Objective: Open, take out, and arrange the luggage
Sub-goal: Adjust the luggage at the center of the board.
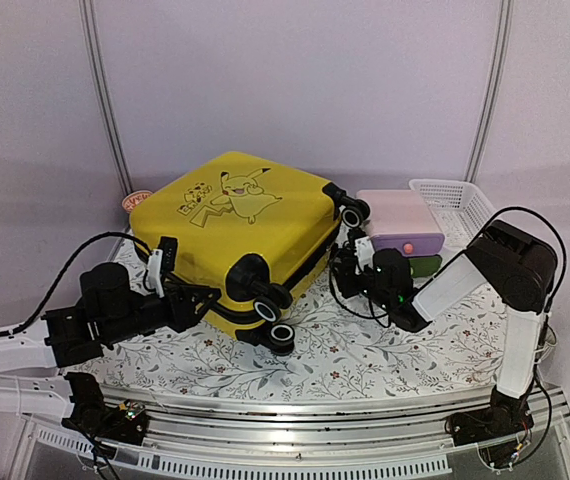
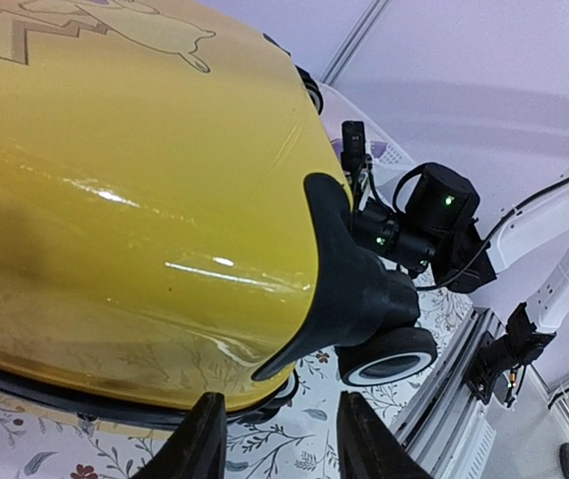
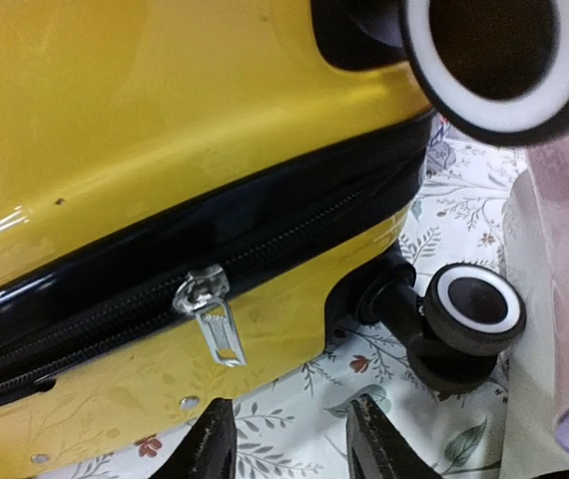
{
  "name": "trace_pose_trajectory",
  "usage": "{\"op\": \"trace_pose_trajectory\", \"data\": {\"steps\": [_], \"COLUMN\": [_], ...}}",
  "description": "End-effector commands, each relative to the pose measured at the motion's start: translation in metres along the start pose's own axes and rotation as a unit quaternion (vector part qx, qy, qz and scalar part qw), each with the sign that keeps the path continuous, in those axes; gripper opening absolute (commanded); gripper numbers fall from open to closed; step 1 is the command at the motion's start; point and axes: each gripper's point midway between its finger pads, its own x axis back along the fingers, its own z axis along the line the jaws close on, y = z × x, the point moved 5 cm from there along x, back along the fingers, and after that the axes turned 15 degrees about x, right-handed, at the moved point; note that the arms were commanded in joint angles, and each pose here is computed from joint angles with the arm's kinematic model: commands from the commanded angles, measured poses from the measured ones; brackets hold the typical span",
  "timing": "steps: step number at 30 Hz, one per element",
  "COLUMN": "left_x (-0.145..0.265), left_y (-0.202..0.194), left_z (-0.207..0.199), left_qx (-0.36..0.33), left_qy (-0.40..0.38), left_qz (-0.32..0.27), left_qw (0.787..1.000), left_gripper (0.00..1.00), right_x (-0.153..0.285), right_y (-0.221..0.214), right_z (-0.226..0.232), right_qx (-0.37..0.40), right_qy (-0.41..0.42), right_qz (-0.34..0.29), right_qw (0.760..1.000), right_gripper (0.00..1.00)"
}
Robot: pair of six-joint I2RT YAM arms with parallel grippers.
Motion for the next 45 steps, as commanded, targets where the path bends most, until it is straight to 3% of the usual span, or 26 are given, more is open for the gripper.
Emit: {"op": "trace_pose_trajectory", "data": {"steps": [1, 10, 14, 20, 26, 37, 45], "left_x": [-0.001, -0.003, -0.002, 0.003, 0.007, 0.011, 0.016], "left_y": [0.001, -0.009, -0.013, -0.015, -0.015, -0.017, -0.016], "left_z": [-0.005, 0.001, 0.007, 0.015, 0.017, 0.037, 0.045], "left_qx": [0.003, 0.015, 0.028, 0.043, 0.047, 0.082, 0.113], "left_qy": [-0.014, -0.015, -0.013, -0.005, 0.000, 0.041, 0.043], "left_qz": [-0.001, 0.011, 0.009, -0.002, -0.005, -0.021, -0.025], "left_qw": [1.000, 1.000, 0.999, 0.999, 0.999, 0.996, 0.992], "left_gripper": [0.39, 0.40, 0.40, 0.40, 0.41, 0.42, 0.49], "right_x": [0.024, 0.052, 0.049, 0.041, 0.039, 0.019, -0.014], "right_y": [0.024, 0.063, 0.087, 0.119, 0.138, 0.163, 0.155], "right_z": [0.001, 0.013, 0.009, -0.004, -0.026, -0.089, -0.099], "right_qx": [0.018, 0.098, 0.110, 0.094, 0.134, 0.097, 0.057], "right_qy": [0.029, 0.125, 0.131, 0.098, 0.066, 0.113, 0.175], "right_qz": [-0.047, -0.046, -0.021, 0.018, 0.030, 0.056, 0.093], "right_qw": [0.998, 0.986, 0.985, 0.991, 0.988, 0.987, 0.978], "right_gripper": [0.54, 0.74, 0.81, 1.00, 0.99, 0.99, 0.99]}}
